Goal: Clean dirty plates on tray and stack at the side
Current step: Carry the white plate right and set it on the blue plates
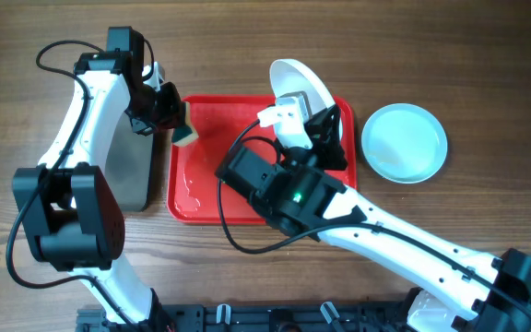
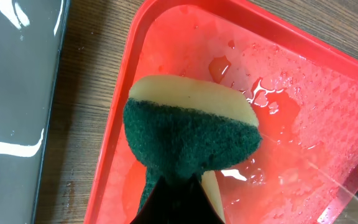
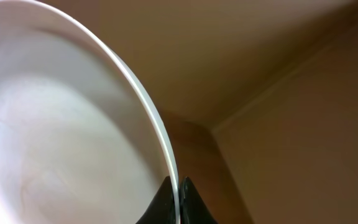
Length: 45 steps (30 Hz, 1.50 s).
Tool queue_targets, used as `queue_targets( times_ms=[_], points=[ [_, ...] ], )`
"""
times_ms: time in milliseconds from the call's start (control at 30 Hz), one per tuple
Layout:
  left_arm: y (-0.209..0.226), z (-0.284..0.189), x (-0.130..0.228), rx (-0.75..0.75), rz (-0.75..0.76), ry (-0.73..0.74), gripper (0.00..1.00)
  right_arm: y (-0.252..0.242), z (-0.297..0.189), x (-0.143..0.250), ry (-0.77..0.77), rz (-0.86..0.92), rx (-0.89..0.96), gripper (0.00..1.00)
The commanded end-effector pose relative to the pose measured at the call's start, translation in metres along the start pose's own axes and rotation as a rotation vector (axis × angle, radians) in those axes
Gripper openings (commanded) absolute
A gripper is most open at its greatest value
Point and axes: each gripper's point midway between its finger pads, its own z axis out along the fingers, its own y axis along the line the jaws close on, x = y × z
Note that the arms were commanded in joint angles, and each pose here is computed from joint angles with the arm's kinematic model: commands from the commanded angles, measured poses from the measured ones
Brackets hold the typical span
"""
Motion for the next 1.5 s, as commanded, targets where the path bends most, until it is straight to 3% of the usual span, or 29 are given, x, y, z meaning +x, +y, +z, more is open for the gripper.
queue_targets(
  times_ms=[0,167,267,433,600,800,900,1133,1333,1467],
  points=[
    [-0.007,-0.006,-0.002,0.026,-0.004,-0.015,0.04,-0.016,-0.004,-0.009,-0.036,0.009,0.062,0.04],
    [-0.007,-0.006,-0.002,0.026,-0.004,-0.015,0.04,-0.016,-0.004,-0.009,-0.037,0.02,0.06,0.04],
    [-0.007,-0.006,-0.002,0.026,-0.004,-0.015,0.04,0.0,-0.004,-0.003,-0.002,0.033,-0.034,0.04],
    [-0.007,-0.006,-0.002,0.026,-0.004,-0.015,0.04,0.051,-0.005,0.021,0.167,0.14,-0.333,0.04],
    [-0.007,-0.006,-0.002,0.026,-0.004,-0.015,0.04,0.095,-0.001,0.054,0.472,0.286,-0.658,0.04],
    [-0.007,-0.006,-0.002,0.026,-0.004,-0.015,0.04,0.105,0.026,0.082,0.694,0.431,-0.793,0.04],
    [-0.007,-0.006,-0.002,0.026,-0.004,-0.015,0.04,0.109,0.032,0.09,0.721,0.431,-0.859,0.04],
    [-0.007,-0.006,-0.002,0.026,-0.004,-0.015,0.04,0.078,0.075,0.109,0.805,0.556,-0.811,0.04],
    [-0.007,-0.006,-0.002,0.026,-0.004,-0.015,0.04,-0.006,0.139,0.202,1.047,0.751,-0.584,0.04],
    [-0.007,-0.006,-0.002,0.025,-0.004,-0.015,0.04,-0.028,0.151,0.254,1.124,0.817,-0.48,0.04]
  ],
)
